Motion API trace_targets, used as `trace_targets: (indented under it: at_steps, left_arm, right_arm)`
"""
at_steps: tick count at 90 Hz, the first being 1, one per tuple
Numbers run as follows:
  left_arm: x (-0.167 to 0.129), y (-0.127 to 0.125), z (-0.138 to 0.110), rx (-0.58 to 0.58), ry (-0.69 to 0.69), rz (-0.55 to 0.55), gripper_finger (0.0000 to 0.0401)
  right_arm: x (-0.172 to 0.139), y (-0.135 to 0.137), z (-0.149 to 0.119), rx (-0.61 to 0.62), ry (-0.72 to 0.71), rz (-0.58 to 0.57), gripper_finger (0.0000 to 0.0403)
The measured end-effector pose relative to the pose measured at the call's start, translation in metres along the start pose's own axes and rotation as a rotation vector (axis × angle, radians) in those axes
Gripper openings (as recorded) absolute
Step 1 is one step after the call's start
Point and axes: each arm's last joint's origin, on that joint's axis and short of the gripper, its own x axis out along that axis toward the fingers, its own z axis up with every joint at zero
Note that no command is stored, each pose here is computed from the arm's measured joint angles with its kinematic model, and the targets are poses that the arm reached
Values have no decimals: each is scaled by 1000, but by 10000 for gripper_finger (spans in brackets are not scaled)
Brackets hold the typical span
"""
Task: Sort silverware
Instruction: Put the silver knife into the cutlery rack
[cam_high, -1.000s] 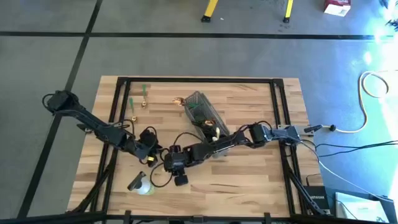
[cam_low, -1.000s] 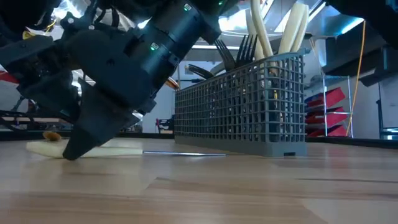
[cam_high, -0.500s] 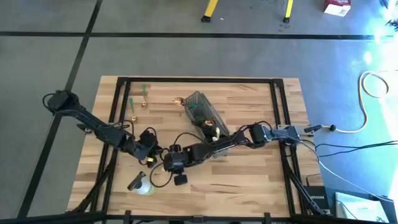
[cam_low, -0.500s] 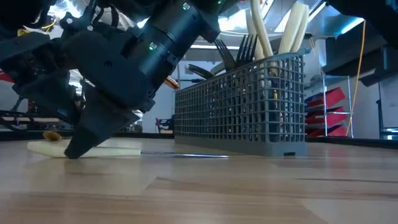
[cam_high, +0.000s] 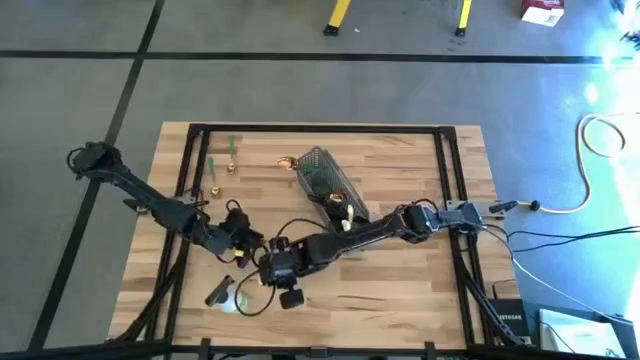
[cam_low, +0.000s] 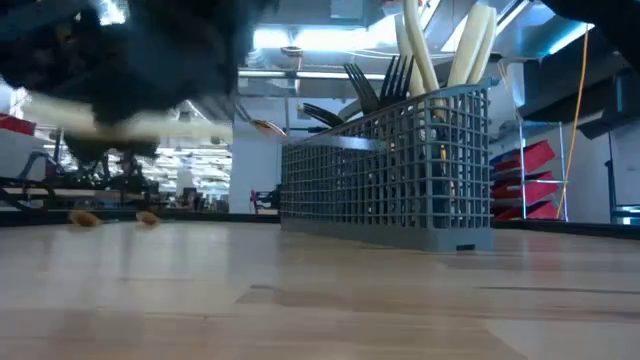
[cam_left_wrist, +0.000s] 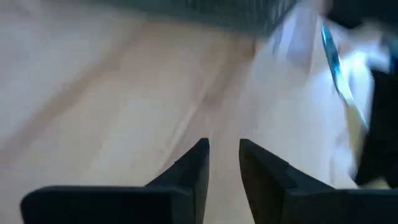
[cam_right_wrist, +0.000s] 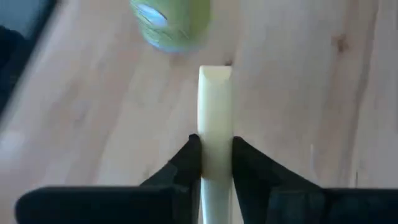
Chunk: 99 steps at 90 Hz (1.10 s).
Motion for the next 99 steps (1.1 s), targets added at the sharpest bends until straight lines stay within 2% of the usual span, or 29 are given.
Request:
trace_targets:
  at_steps: [12,20,39,52,72,99]
  left_arm:
    - [-15,0,14,15,-108,-22,72]
    - [-23,1,20,9,-147,-49,72]
    - [-30,2,26,11,-178,-76,72]
    - [-29,2,25,14,-175,-72,72]
    - [-29,2,25,20,-177,-71,72]
    - [-29,2,25,44,-186,-61,72]
  right_arm:
    - [-32,14,13,-14,-90,66,55]
    - [-62,20,19,-42,-119,65,55]
    - [-110,29,29,-100,-207,52,55]
    - [-157,40,37,-142,-322,48,55]
    - [-215,59,34,-168,-397,-52,55]
    - [-278,99,9,-195,-415,-257,56]
